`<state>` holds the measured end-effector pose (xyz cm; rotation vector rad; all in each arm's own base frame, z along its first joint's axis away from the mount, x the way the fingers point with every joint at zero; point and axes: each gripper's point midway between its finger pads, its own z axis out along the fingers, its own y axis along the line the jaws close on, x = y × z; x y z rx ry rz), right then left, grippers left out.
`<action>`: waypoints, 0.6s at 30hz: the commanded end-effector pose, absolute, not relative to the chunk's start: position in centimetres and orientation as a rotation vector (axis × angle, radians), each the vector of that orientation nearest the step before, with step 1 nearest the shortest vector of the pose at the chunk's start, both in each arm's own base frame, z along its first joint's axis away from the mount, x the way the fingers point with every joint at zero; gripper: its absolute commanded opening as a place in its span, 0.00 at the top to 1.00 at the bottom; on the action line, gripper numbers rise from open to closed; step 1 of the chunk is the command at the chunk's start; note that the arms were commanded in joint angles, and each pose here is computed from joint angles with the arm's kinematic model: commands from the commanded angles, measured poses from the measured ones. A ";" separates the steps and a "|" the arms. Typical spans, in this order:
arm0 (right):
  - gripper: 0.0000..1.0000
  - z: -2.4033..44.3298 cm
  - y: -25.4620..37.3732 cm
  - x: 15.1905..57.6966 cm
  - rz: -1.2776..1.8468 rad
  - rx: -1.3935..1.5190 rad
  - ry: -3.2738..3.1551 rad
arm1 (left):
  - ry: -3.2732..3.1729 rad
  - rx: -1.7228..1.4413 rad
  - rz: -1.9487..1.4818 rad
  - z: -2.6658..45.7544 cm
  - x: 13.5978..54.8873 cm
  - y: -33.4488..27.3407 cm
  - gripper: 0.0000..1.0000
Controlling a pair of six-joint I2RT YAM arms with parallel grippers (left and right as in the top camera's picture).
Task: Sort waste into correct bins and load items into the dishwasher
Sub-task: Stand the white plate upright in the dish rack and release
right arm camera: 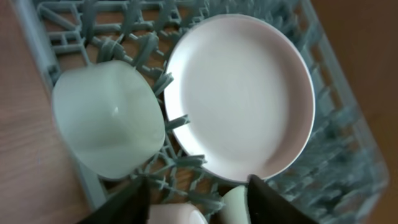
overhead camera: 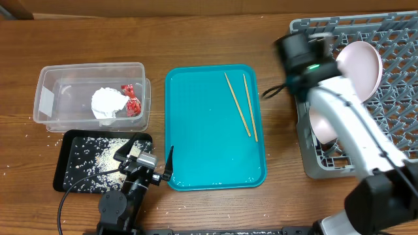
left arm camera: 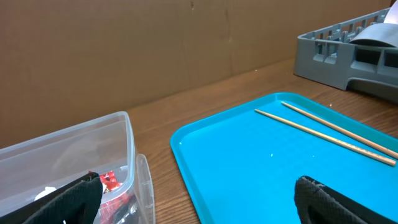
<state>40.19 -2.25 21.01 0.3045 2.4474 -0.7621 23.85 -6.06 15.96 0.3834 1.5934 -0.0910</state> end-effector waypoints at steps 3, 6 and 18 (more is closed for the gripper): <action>0.81 26.7 -8.6 42.0 0.099 0.678 2.363 | 1.588 0.381 -0.076 15.9 23.9 -5.8 0.00; 0.82 26.7 -14.7 42.1 0.308 0.814 2.259 | 1.588 0.381 -0.076 15.9 23.9 -5.8 0.00; 0.95 20.0 -10.6 44.2 0.549 0.693 2.466 | 1.588 0.381 -0.076 15.9 23.9 -5.8 0.00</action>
